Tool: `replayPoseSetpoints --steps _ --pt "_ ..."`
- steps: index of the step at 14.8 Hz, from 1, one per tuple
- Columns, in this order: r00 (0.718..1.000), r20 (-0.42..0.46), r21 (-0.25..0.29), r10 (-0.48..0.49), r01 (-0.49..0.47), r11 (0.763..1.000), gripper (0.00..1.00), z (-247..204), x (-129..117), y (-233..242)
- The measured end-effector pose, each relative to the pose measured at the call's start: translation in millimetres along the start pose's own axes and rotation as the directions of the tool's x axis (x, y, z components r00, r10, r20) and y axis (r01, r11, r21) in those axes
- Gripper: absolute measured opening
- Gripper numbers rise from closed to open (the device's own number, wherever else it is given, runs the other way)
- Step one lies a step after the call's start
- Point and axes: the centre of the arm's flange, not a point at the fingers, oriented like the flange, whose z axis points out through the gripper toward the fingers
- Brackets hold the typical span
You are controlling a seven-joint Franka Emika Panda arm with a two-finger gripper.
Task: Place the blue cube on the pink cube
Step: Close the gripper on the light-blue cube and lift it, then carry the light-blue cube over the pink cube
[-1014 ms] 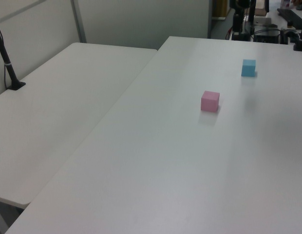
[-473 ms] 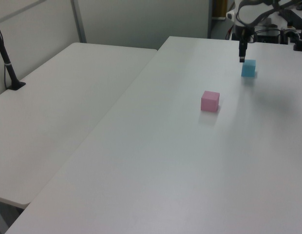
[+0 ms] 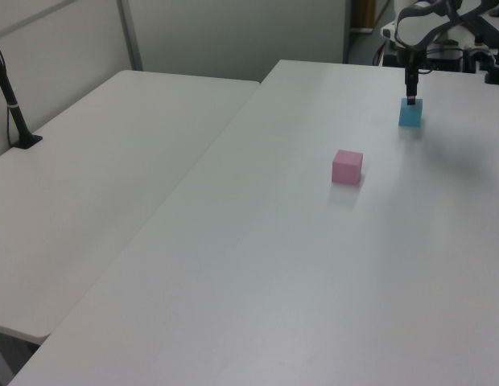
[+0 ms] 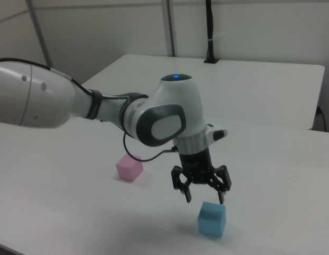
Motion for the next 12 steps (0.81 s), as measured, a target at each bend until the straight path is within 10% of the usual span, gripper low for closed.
replayPoseSetpoints --steps 7,12 --pt "1.000 0.030 -0.049 0.001 0.000 0.999 0.93 51 2 15" --pt "1.000 0.029 -0.056 -0.008 0.010 0.998 0.65 55 8 11"
